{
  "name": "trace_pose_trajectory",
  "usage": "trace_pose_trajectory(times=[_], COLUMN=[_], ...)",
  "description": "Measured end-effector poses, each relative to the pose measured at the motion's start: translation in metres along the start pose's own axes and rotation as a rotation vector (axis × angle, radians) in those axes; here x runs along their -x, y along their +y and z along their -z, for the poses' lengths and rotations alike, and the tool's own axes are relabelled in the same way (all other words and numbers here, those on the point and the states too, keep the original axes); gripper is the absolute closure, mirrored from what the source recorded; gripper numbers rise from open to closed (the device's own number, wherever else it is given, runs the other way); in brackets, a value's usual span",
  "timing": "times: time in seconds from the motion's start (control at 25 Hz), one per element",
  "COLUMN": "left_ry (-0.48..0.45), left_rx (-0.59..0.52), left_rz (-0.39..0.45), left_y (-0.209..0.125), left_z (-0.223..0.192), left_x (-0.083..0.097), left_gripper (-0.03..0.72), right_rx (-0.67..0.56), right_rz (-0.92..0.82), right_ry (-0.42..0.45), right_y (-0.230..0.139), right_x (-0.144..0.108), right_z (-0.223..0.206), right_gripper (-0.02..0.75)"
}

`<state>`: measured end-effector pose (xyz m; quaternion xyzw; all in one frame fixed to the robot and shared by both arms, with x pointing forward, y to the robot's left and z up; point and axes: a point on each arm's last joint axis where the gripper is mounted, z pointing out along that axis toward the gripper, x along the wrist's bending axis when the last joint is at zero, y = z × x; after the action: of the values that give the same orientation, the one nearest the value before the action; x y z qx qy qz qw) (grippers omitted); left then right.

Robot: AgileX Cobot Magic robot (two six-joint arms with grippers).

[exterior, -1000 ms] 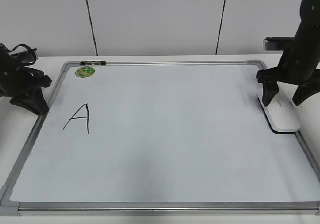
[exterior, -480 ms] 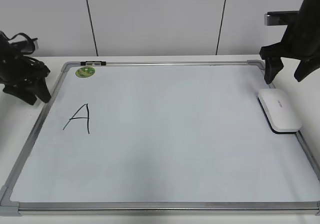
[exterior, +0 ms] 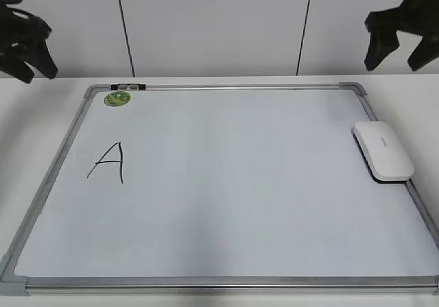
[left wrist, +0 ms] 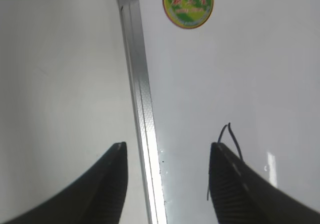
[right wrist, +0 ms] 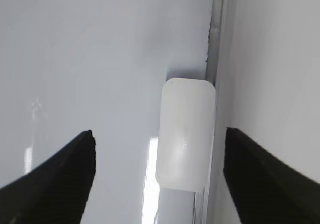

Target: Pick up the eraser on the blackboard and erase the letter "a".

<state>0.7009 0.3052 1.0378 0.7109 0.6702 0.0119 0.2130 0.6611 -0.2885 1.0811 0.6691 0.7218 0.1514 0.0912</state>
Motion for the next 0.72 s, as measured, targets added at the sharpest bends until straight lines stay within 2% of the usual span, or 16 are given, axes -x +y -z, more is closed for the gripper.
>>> trace_pose_trajectory(times=[0.2,0.4,0.56,0.72], left_ry=[0.011,0.014,0.030,0.053], left_rx=[0.151,0.299,0.371,0.376], left_rz=[-0.047,-0.125,-0.190,-0.202], left_y=[-0.004,-0.024,-0.061,-0.109], left_z=[0.075,0.150,0.199,0.222], left_x=[0.025,0.061,0.089,0.097], left_gripper=[0.301,0.300,0.300,0.300], right_rx=[0.163,0.319,0.428,0.465], right_rz=[0.017,0.033,0.035,0.034], right_ry=[-0.008,-0.015,-0.020,-0.002], right_y=[-0.013,-0.039,-0.069,-0.116], right_x=[-0.009,-0.017,-0.023,-0.030], right_z=[0.080,0.153,0.201,0.226], right_gripper=[0.145,0.145,0.145,0.145])
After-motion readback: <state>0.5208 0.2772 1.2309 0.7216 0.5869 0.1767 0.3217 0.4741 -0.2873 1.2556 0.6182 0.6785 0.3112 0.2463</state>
